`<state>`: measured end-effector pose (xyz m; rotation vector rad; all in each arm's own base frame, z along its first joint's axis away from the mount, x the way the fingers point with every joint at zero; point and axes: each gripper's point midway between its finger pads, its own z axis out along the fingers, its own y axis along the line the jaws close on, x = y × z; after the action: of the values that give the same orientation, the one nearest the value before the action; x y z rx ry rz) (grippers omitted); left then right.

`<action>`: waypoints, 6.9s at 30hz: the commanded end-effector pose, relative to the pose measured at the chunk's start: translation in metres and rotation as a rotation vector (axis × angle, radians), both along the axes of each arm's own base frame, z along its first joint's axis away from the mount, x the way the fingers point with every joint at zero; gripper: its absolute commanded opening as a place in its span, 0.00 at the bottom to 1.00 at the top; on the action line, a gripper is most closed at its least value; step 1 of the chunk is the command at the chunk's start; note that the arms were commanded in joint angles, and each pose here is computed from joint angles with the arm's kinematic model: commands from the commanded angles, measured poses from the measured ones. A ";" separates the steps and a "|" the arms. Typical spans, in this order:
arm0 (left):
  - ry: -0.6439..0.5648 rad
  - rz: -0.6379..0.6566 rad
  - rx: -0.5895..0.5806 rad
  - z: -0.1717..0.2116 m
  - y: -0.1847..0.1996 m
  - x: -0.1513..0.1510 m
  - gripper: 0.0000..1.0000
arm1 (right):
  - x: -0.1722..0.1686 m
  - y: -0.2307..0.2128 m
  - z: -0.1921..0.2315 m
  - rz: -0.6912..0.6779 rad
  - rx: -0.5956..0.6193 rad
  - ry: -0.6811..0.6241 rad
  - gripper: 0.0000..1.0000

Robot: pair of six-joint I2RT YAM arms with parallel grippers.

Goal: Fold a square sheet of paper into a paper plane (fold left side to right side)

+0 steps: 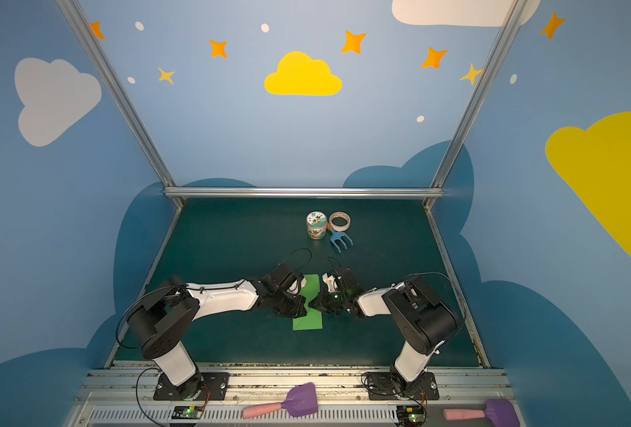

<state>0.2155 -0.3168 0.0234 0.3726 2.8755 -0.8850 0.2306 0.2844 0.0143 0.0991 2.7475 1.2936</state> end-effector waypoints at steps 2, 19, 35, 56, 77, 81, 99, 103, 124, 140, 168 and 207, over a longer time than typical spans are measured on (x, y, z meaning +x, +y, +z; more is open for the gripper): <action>0.014 -0.002 0.018 -0.010 0.007 -0.007 0.04 | -0.018 -0.037 -0.050 -0.066 -0.195 0.114 0.00; 0.063 0.051 0.033 -0.020 0.044 -0.054 0.04 | -0.021 -0.039 -0.055 -0.074 -0.205 0.130 0.00; -0.035 0.055 -0.037 0.020 0.021 -0.028 0.04 | -0.024 -0.042 -0.059 -0.081 -0.209 0.139 0.00; 0.039 0.059 0.047 -0.034 0.030 -0.026 0.04 | -0.001 -0.040 -0.037 -0.064 -0.188 0.093 0.00; 0.048 0.051 0.045 -0.037 0.029 -0.028 0.04 | -0.010 0.001 0.046 0.116 -0.183 -0.129 0.00; 0.046 0.054 0.048 -0.037 0.030 -0.027 0.04 | -0.018 0.015 0.034 0.152 -0.194 -0.111 0.00; 0.047 0.055 0.047 -0.038 0.032 -0.029 0.04 | -0.023 -0.006 -0.008 0.149 -0.289 -0.056 0.00; 0.047 0.053 0.043 -0.037 0.032 -0.029 0.04 | -0.020 -0.017 -0.011 0.131 -0.302 -0.054 0.00; 0.045 0.050 0.038 -0.033 0.030 -0.029 0.04 | 0.037 -0.075 -0.017 -0.019 -0.305 0.015 0.00; 0.046 0.050 0.037 -0.034 0.031 -0.030 0.04 | 0.004 -0.001 0.039 0.100 -0.210 -0.108 0.00; 0.117 0.085 0.022 -0.043 0.052 -0.073 0.04 | -0.009 -0.014 -0.027 0.057 -0.307 0.011 0.00; 0.032 0.117 0.061 -0.032 0.044 0.013 0.04 | -0.003 -0.051 -0.027 0.004 -0.286 -0.008 0.00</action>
<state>0.2428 -0.2898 0.0163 0.1891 2.8436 -0.8900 0.2385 0.2733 0.0160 -0.0189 2.7892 1.0730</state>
